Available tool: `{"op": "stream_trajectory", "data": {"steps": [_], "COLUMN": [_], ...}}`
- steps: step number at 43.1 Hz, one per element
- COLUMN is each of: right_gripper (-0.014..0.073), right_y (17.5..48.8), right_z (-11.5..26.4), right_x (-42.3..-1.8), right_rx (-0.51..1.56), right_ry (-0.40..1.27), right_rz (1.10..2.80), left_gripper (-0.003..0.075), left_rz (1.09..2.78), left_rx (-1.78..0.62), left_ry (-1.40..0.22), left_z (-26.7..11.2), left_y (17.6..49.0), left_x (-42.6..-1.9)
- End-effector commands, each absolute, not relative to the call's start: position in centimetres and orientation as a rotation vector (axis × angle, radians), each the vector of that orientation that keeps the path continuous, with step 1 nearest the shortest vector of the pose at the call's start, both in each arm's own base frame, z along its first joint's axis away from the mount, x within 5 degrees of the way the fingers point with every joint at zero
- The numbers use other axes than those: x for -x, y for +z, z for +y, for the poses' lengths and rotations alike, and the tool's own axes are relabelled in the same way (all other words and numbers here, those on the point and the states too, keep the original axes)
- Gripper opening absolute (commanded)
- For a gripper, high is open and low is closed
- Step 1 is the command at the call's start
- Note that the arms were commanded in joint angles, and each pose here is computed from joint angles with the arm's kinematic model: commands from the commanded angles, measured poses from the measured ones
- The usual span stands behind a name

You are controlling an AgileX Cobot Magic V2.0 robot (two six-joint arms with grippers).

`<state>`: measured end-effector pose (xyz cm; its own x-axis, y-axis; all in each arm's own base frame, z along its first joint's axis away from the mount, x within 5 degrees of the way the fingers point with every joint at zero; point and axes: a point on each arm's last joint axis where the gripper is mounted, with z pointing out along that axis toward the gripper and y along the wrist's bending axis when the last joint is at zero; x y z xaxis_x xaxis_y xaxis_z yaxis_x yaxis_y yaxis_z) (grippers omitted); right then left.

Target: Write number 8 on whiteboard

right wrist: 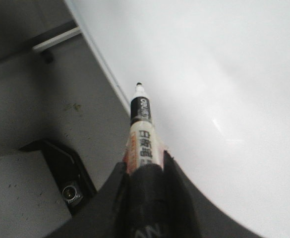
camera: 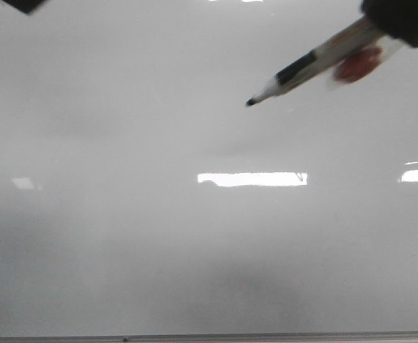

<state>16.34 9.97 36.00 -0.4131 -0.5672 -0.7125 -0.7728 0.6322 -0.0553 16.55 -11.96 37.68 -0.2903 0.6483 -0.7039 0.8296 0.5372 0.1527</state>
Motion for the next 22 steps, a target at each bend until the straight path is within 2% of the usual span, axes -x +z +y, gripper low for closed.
{"op": "stream_trajectory", "data": {"steps": [1,8,22], "right_gripper": [-0.0106,-0.0106,-0.0106], "right_y": [38.1,37.7,36.1], "right_z": [8.1,6.7,7.0], "right_x": [-15.6,-15.3,-18.6], "right_rx": [0.805,0.547,0.454], "right_ry": [0.361,0.352,0.306], "right_rz": [2.088,2.003,1.952], "left_gripper": [0.0419,0.0419,0.0419], "left_rz": [1.996,2.044,2.068], "left_rx": [-0.959,-0.73,-0.676], "left_ry": [-0.314,-0.281,-0.27], "left_z": [-9.7,-6.8,-6.1], "left_y": [40.3,40.5,40.1], "left_x": [-15.8,-14.8,-14.7]}}
